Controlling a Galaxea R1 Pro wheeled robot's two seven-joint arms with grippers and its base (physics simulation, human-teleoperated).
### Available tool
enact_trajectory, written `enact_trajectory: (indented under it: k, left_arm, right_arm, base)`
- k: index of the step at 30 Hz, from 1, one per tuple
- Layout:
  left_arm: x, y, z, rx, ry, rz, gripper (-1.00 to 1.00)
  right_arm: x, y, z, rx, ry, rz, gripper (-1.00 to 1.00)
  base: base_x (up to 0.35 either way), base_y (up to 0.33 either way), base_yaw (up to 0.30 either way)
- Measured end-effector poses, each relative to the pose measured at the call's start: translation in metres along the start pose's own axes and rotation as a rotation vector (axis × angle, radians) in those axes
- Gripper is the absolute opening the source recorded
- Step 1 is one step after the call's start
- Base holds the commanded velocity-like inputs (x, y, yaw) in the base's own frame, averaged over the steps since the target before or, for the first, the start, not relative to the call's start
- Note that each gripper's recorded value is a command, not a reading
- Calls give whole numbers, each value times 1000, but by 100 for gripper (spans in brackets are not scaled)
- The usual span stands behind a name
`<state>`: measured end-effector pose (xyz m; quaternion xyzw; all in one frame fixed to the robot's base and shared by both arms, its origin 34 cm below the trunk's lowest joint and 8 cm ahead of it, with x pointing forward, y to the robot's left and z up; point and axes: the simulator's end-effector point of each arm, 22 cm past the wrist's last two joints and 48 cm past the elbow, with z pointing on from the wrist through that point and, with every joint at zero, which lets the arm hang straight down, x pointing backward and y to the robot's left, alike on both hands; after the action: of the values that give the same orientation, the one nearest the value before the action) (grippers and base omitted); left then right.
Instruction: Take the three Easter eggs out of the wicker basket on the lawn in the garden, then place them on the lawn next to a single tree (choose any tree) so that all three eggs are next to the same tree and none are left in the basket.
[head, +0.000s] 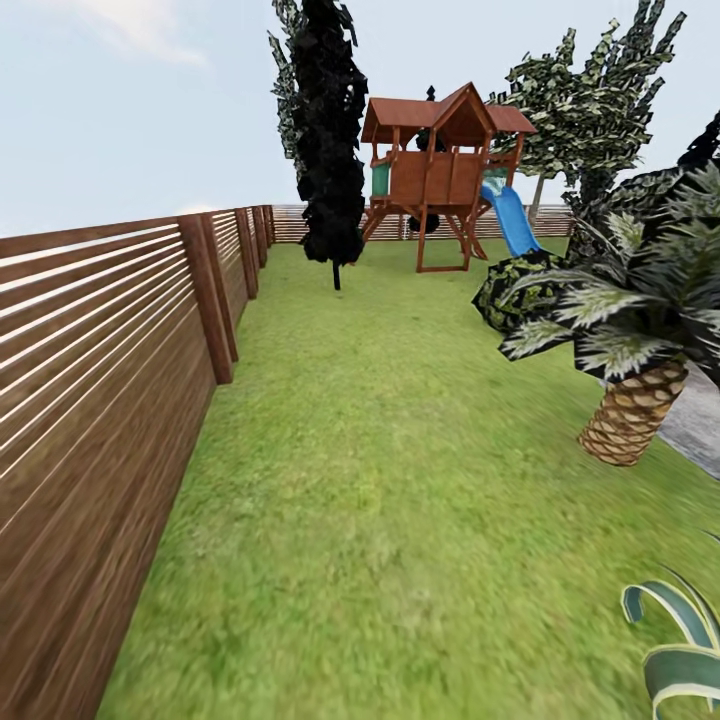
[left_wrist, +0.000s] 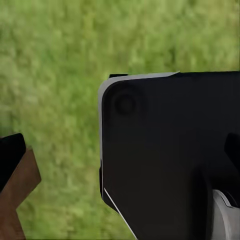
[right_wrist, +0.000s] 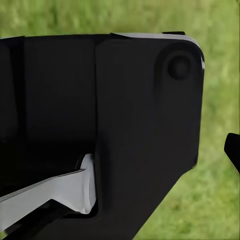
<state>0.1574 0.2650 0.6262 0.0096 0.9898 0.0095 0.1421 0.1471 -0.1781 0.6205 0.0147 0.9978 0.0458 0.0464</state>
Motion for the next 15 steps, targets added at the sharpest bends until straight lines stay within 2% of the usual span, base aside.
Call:
enact_trajectory:
  k: [15]
  left_arm:
    - [0, 0, 0, 0, 0, 0, 100]
  right_arm:
    - [0, 0, 0, 1, 1, 1, 100]
  base:
    - [336, 0, 0]
